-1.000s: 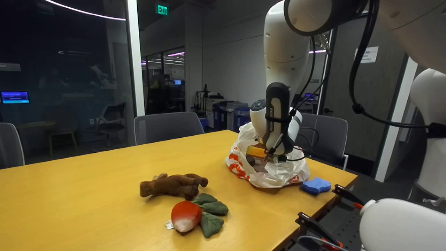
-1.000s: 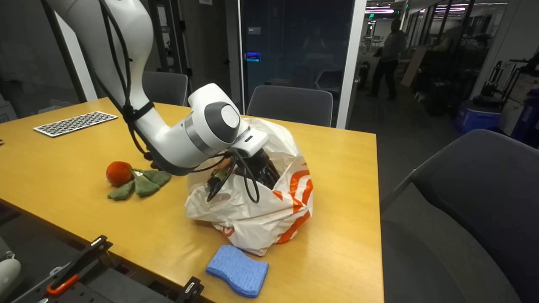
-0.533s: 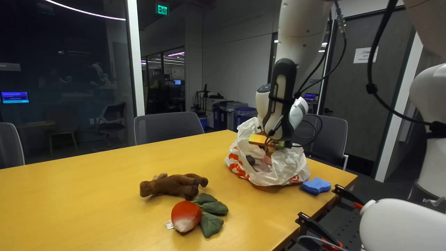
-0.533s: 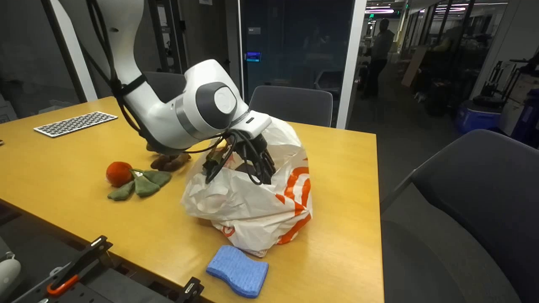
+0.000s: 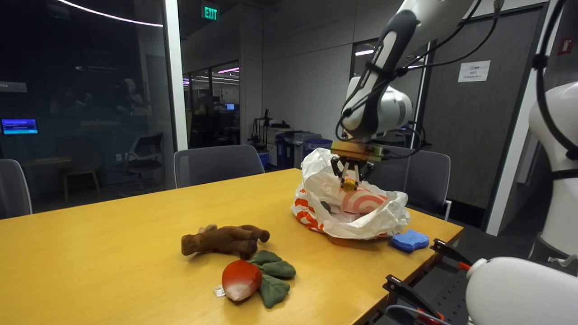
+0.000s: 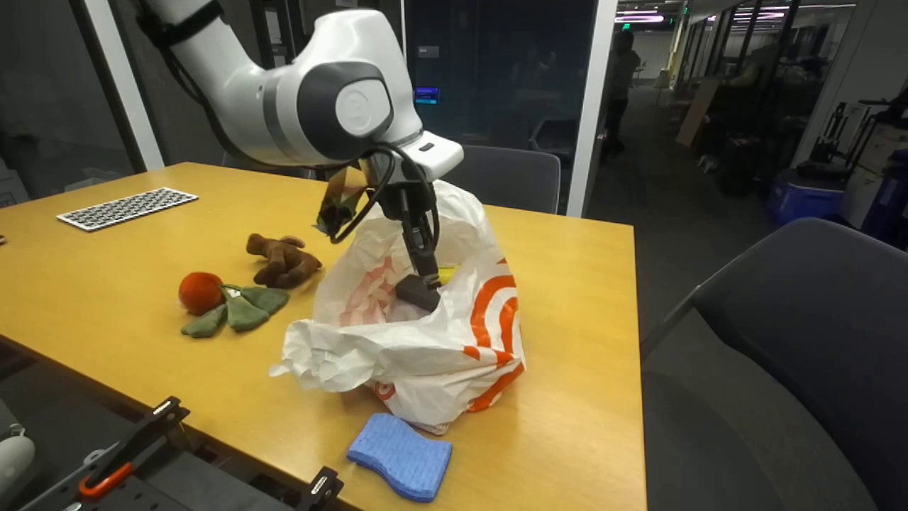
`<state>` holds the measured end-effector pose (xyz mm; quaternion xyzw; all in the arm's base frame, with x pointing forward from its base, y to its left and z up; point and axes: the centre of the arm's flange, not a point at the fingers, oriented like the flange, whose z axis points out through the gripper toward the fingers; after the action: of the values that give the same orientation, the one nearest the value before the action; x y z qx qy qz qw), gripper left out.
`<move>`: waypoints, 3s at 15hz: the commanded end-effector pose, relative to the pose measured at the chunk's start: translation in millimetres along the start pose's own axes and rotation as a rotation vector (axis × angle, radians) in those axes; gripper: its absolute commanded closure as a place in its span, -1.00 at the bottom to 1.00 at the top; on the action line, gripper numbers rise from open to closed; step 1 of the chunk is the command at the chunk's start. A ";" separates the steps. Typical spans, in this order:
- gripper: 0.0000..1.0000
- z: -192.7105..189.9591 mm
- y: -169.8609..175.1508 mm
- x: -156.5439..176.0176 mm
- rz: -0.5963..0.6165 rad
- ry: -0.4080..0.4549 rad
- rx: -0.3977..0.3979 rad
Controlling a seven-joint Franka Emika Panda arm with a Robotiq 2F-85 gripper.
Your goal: Move the objects out of the bag
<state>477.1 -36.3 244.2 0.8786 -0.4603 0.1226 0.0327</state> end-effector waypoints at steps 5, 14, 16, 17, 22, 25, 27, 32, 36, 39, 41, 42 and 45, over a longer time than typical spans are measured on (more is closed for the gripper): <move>0.68 -121.0 4.7 -34.3 -0.252 -0.311 0.017; 0.67 -177.6 -66.5 -128.3 -0.695 -0.452 0.174; 0.67 -159.8 -86.3 -159.9 -0.800 -0.484 0.210; 0.67 -159.2 -95.0 -174.2 -0.849 -0.494 0.237; 0.68 -106.3 -121.1 -240.1 -1.037 -0.517 0.205; -0.47 -87.0 -130.9 -256.6 -1.073 -0.558 0.164; -0.78 -78.9 -137.2 -255.5 -1.081 -0.563 0.153; -1.00 -55.3 -138.5 -207.1 -0.949 -0.358 0.033; -1.00 -29.9 -112.3 -144.0 -0.804 -0.226 -0.082; -1.00 -20.7 -84.7 -102.9 -0.661 -0.169 -0.156; -1.00 -13.1 -67.0 -81.5 -0.559 -0.153 -0.213; -1.00 -3.5 -61.2 -73.1 -0.508 -0.141 -0.236; -1.00 16.9 -45.7 -60.2 -0.410 -0.043 -0.246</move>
<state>489.2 46.7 229.2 0.9607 -0.2430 -0.0025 0.1338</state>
